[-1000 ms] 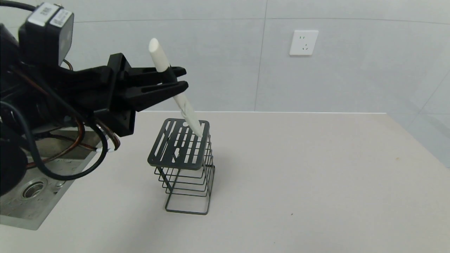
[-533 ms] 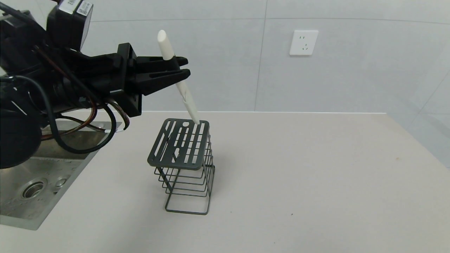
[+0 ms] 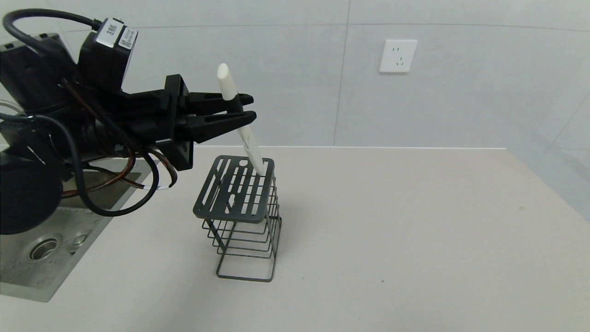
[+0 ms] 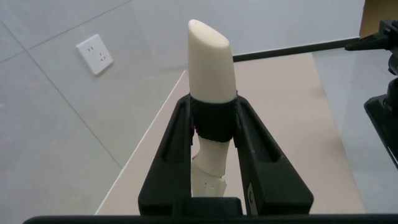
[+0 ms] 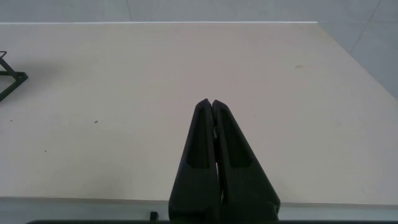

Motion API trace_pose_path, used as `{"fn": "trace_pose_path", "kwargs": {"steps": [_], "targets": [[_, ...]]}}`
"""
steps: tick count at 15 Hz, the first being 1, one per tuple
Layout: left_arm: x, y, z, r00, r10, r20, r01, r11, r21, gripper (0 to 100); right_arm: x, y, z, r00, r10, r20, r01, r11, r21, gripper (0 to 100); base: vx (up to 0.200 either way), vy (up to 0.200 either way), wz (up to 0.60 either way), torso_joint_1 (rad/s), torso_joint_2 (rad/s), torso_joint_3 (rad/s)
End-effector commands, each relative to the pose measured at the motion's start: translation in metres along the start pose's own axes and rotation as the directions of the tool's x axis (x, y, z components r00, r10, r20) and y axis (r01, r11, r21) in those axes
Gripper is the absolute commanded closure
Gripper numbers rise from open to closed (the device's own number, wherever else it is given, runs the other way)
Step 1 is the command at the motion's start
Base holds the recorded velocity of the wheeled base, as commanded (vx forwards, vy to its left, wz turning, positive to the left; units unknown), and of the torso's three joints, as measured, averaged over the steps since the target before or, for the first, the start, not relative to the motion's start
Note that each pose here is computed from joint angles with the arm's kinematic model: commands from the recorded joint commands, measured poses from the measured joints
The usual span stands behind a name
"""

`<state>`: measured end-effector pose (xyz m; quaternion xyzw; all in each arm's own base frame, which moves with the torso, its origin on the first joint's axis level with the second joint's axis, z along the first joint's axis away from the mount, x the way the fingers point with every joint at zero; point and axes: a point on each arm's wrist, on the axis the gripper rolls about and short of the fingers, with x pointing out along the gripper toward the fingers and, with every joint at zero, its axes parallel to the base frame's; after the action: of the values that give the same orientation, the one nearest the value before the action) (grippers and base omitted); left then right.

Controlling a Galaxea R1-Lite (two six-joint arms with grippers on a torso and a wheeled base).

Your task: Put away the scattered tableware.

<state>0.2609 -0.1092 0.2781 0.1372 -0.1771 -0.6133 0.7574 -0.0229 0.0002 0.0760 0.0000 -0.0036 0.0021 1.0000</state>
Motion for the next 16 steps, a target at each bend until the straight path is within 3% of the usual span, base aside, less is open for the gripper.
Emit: {"fn": "trace_pose_path", "kwargs": {"steps": [1, 11, 16], "targets": [[0.001, -0.001, -0.002, 1.000, -0.003, -0.003, 0.003, 1.000, -0.007, 100, 0.000, 0.000, 0.000, 1.000, 0.000, -0.001, 0.000, 1.000, 0.000, 100, 0.000, 0.000, 0.00, 0.000, 0.00, 0.000], [-0.001, 0.001, -0.008, 1.000, 0.006, -0.015, -0.006, 1.000, -0.019, 100, 0.000, 0.000, 0.000, 1.000, 0.000, -0.001, 0.000, 1.000, -0.002, 100, 0.000, 0.000, 0.00, 0.000, 0.00, 0.000], [0.008, -0.001, -0.016, 1.000, -0.018, -0.016, 0.018, 0.999, -0.040, 100, 0.000, 0.000, 0.000, 1.000, 0.000, -0.001, 0.000, 1.000, -0.002, 100, 0.000, 0.000, 0.00, 0.000, 0.00, 0.000]]}}
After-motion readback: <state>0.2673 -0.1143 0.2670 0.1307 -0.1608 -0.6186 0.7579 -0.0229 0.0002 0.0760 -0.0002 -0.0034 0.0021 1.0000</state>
